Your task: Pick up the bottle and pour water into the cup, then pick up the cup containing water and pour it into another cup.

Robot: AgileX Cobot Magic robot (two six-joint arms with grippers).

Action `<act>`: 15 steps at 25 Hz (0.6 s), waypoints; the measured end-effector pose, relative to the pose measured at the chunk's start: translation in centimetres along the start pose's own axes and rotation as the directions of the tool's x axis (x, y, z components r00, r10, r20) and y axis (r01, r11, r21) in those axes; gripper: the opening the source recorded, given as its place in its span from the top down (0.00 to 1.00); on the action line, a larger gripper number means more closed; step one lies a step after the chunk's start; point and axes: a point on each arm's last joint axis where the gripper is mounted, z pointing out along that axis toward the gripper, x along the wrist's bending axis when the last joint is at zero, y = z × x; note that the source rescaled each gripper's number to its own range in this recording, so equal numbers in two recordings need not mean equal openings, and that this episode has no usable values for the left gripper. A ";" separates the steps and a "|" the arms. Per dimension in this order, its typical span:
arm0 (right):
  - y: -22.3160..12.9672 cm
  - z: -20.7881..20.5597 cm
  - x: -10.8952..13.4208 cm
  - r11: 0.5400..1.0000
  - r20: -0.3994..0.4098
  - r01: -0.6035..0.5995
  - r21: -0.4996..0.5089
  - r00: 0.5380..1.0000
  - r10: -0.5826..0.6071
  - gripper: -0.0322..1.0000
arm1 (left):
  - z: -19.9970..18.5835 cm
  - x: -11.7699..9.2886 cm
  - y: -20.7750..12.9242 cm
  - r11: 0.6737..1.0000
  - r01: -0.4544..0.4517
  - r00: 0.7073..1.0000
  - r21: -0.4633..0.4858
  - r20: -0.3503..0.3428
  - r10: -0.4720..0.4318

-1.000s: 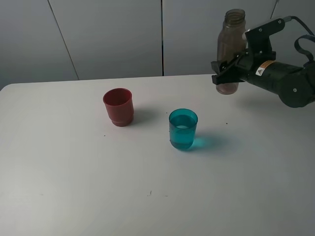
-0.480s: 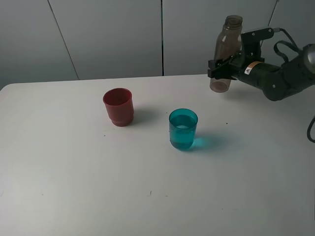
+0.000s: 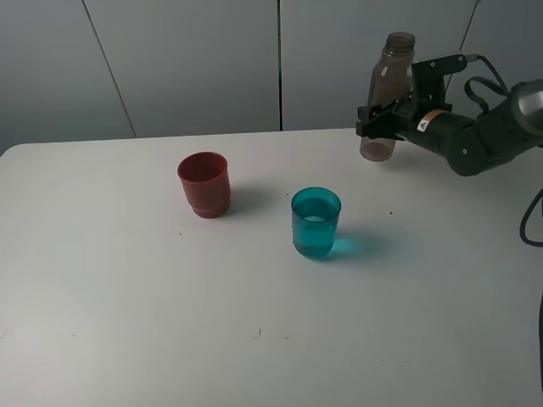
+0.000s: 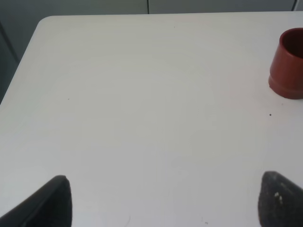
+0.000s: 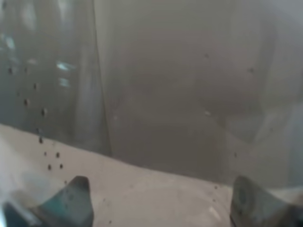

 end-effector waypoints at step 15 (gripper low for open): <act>-1.0 0.2 0.0 0.999 -0.001 0.041 0.033 0.999 -0.041 0.97 | 0.0 0.0 0.0 1.000 0.000 1.000 0.000 0.000 0.000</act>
